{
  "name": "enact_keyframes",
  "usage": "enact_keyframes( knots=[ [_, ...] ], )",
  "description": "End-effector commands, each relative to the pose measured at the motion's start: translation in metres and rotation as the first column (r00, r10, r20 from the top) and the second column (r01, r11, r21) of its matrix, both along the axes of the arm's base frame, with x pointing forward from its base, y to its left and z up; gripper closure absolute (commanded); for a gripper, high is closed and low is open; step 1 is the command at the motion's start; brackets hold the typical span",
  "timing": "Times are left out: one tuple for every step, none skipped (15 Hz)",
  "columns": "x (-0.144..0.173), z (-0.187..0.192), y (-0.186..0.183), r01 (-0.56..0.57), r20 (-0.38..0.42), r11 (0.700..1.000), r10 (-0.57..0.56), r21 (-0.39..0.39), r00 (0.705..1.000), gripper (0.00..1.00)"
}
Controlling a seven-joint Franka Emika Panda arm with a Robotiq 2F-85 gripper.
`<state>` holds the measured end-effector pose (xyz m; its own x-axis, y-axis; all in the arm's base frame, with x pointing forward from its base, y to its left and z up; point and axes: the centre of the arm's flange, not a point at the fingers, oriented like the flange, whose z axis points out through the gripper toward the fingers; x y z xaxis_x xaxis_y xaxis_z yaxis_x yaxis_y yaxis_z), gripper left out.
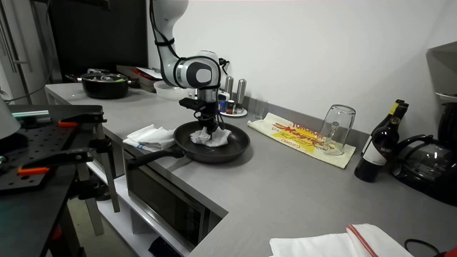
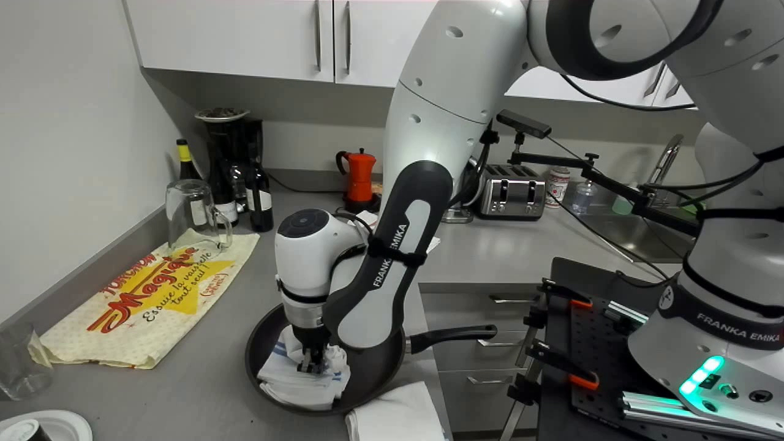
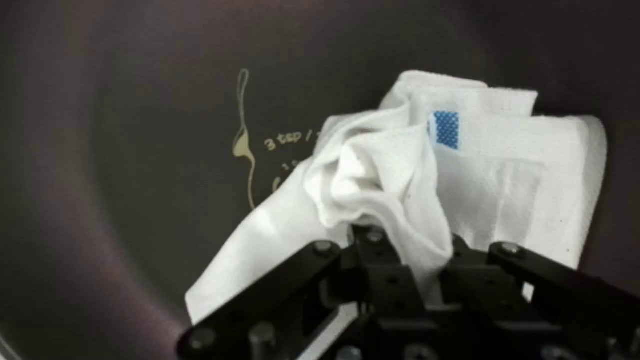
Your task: Pick up the white towel with blue stripes, wipe inside the black pan and put the towel back on the table.
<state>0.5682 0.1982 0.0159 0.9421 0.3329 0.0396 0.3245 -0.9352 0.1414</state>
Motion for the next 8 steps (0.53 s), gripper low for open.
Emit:
enact_keyframes(
  knots=[
    [-0.004,-0.0161,0.0093,0.099,-0.132,0.991,-0.087,0.087,0.987,0.97],
    [-0.0033,-0.0128,0.0109,0.123,-0.162,0.986,-0.104,0.111,0.981,0.97],
    [-0.0032,-0.0116,0.0122,0.153,-0.195,0.979,-0.125,0.135,0.973,0.97],
    [-0.0036,-0.0109,0.0131,0.186,-0.23,0.97,-0.147,0.157,0.962,0.97],
    [-0.0044,-0.0101,0.0133,0.218,-0.266,0.96,-0.166,0.177,0.949,0.97],
    [-0.0053,-0.0093,0.0132,0.242,-0.293,0.951,-0.18,0.193,0.939,0.97],
    [-0.0058,-0.0087,0.0127,0.265,-0.315,0.942,-0.193,0.205,0.929,0.97],
    [-0.005,-0.0069,0.0114,0.285,-0.333,0.933,-0.203,0.218,0.921,0.97]
  ],
)
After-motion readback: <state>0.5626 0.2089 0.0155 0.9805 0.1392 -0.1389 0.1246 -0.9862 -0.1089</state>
